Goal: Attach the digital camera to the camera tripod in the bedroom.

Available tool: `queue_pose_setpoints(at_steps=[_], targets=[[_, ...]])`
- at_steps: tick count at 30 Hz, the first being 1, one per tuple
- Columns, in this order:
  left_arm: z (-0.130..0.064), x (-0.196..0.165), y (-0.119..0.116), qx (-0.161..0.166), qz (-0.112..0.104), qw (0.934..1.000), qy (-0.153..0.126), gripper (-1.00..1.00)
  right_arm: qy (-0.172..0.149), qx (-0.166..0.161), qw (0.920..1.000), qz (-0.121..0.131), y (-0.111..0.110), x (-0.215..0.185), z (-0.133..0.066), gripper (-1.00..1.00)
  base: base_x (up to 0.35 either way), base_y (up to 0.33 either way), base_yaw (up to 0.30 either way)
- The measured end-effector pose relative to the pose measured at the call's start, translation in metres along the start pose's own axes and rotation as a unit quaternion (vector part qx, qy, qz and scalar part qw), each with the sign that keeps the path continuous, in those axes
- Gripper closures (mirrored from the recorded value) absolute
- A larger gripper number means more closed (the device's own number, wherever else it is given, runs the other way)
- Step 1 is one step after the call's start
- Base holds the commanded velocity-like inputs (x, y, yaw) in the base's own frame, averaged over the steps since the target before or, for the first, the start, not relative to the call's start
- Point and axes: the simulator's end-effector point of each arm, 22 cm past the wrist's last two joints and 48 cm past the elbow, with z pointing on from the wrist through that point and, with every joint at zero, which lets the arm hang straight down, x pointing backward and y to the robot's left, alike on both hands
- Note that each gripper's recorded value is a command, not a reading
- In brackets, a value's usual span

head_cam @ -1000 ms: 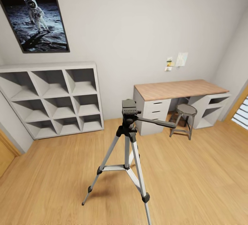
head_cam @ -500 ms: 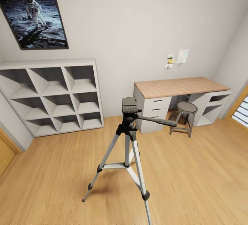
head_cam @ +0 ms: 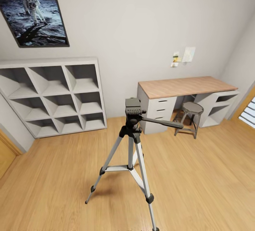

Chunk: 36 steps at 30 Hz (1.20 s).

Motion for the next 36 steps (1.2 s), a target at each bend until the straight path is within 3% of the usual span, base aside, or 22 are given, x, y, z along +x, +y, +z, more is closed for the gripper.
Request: queue_pose_setpoints(at_steps=[36], targets=[[0.0001, 0.0069, 0.0054, -0.007, 0.001, 0.9999, 0.009, 1.0, 0.011, -0.002, 0.9999, -0.001, 0.001, 0.0083, 0.0008, -1.0, 0.0, 0.0, 0.0]])
